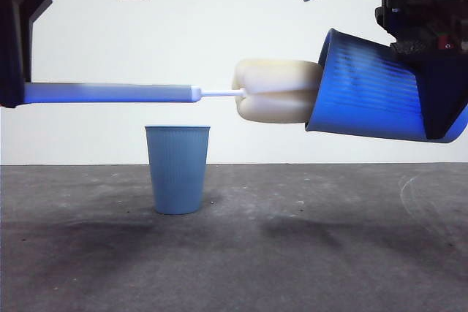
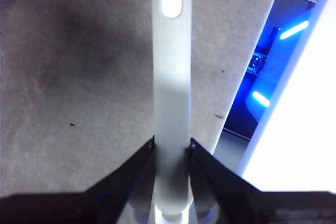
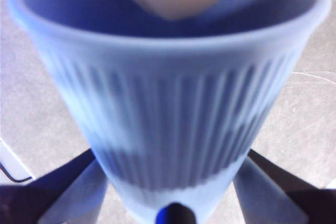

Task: Pick up the cup brush,pick up the cup,insert the brush into the cup,clean the cup,put the cup brush back,put the cup back to the fixed position on the table

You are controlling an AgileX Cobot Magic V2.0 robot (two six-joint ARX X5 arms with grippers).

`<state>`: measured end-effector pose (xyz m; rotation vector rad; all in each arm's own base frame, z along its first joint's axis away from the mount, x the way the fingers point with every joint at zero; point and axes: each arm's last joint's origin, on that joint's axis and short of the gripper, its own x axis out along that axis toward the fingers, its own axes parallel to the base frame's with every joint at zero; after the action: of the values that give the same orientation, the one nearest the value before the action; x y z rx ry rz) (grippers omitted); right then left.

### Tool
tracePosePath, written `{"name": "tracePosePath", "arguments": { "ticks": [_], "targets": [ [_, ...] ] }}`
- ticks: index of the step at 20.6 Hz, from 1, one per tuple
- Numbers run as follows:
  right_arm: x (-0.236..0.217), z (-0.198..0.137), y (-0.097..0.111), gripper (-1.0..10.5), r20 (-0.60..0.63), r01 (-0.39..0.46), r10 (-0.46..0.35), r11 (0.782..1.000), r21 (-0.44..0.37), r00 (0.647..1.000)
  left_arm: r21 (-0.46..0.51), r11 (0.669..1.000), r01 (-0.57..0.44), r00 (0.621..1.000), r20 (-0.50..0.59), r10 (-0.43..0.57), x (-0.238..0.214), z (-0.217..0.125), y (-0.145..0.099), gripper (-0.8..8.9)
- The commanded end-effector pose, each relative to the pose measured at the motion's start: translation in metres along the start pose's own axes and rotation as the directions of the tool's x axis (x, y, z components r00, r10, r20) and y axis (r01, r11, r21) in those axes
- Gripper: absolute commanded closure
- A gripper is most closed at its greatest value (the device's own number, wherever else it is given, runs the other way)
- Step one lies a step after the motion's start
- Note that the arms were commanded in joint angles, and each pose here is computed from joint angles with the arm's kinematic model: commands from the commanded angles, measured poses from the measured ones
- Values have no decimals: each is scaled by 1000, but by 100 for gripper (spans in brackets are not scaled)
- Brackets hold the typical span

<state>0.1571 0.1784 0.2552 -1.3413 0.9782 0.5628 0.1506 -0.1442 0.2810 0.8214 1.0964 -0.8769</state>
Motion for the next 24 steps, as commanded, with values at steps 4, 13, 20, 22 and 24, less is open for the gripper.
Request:
{"name": "tracePosePath", "arguments": {
  "ticks": [4, 13, 20, 22, 24],
  "targets": [
    [-1, 4, 0, 960, 48, -15, 15, 1000, 8, 999, -7, 999, 36, 999, 32, -36, 1, 2, 0, 822],
    [-8, 24, 12, 960, 179, -31, 37, 999, -35, 983, 13, 996, 88, 993, 72, -88, 14, 16, 0, 822],
    [-10, 34, 27, 960, 196, -36, 48, 997, -68, 979, 30, 996, 88, 991, 99, -90, 20, 26, -5, 822],
    [-10, 33, 26, 960, 175, -9, 17, 999, -49, 984, 20, 996, 92, 994, 60, -93, 20, 22, -5, 822],
    [-10, 30, 26, 960, 140, 20, -15, 999, -34, 990, -15, 997, 69, 997, 21, -69, 20, 17, 0, 822]
  ]
}}
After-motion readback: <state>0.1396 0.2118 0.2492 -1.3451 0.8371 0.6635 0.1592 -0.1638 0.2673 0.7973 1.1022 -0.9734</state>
